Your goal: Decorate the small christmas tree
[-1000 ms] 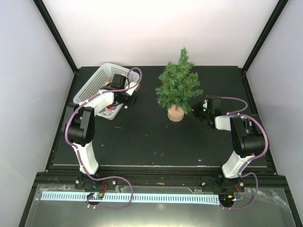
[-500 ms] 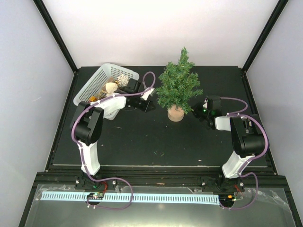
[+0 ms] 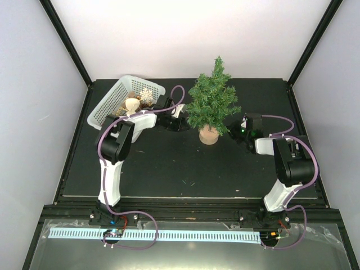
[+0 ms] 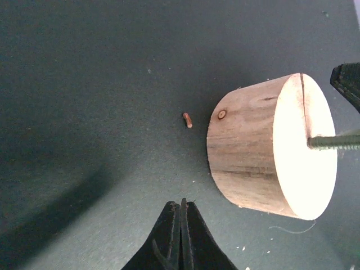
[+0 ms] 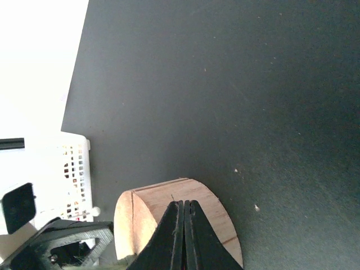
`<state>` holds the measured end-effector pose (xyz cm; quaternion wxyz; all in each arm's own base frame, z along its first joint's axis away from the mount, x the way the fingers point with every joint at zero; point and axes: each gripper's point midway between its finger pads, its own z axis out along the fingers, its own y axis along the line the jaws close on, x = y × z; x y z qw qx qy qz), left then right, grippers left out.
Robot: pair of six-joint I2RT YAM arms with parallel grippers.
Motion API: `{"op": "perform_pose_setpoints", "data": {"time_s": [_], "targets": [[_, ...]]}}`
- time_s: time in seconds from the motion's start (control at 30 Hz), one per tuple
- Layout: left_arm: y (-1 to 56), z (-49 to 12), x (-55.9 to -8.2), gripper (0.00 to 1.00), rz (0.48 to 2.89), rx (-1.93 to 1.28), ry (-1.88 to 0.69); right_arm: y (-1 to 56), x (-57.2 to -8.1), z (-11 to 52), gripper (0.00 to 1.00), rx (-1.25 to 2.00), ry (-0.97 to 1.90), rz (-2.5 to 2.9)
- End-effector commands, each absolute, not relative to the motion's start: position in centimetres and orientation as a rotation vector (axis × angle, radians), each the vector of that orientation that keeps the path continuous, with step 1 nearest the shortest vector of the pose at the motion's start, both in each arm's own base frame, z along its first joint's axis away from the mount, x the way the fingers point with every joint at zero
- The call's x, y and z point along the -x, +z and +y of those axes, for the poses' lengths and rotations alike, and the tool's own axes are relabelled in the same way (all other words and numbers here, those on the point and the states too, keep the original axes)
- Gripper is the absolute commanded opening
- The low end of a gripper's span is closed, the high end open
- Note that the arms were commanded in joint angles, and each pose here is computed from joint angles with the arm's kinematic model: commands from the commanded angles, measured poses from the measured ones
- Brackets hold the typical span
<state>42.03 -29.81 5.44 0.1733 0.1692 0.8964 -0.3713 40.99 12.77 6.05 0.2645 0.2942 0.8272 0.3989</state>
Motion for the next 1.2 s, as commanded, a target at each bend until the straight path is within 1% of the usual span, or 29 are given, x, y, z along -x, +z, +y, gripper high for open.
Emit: {"op": "perform_pose_setpoints", "data": {"time_s": [0.0, 0.07, 0.3, 0.53, 0.83, 1.0, 1.17], "targets": [[6.5, -31.8, -43.0, 0.02, 2.509, -0.416, -1.242, 7.0, -42.6, 13.2, 0.01, -0.771, 1.13, 2.19], [6.6, -32.3, -43.1, 0.02, 2.511, -0.397, -1.295, 6.8, -43.1, 13.8, 0.01, -0.759, 1.158, 2.196], [6.2, -33.2, -43.6, 0.02, 2.517, -0.378, -1.355, 5.3, -43.8, 14.9, 0.01, -0.762, 1.222, 2.214], [5.5, -35.0, -42.2, 0.02, 2.529, -0.44, -1.378, 5.2, -43.3, 16.9, 0.01, -0.683, 1.273, 2.243], [4.3, -35.9, -40.2, 0.01, 2.556, -0.517, -1.336, 4.4, -40.6, 18.4, 0.01, -0.611, 1.32, 2.276], [2.6, -34.8, -38.4, 0.02, 2.613, -0.569, -1.308, 3.3, -38.4, 18.8, 0.01, -0.595, 1.344, 2.304], [2.8, -33.5, -37.0, 0.02, 2.614, -0.627, -1.258, 3.0, -36.5, 18.7, 0.01, -0.59, 1.336, 2.32]]}}
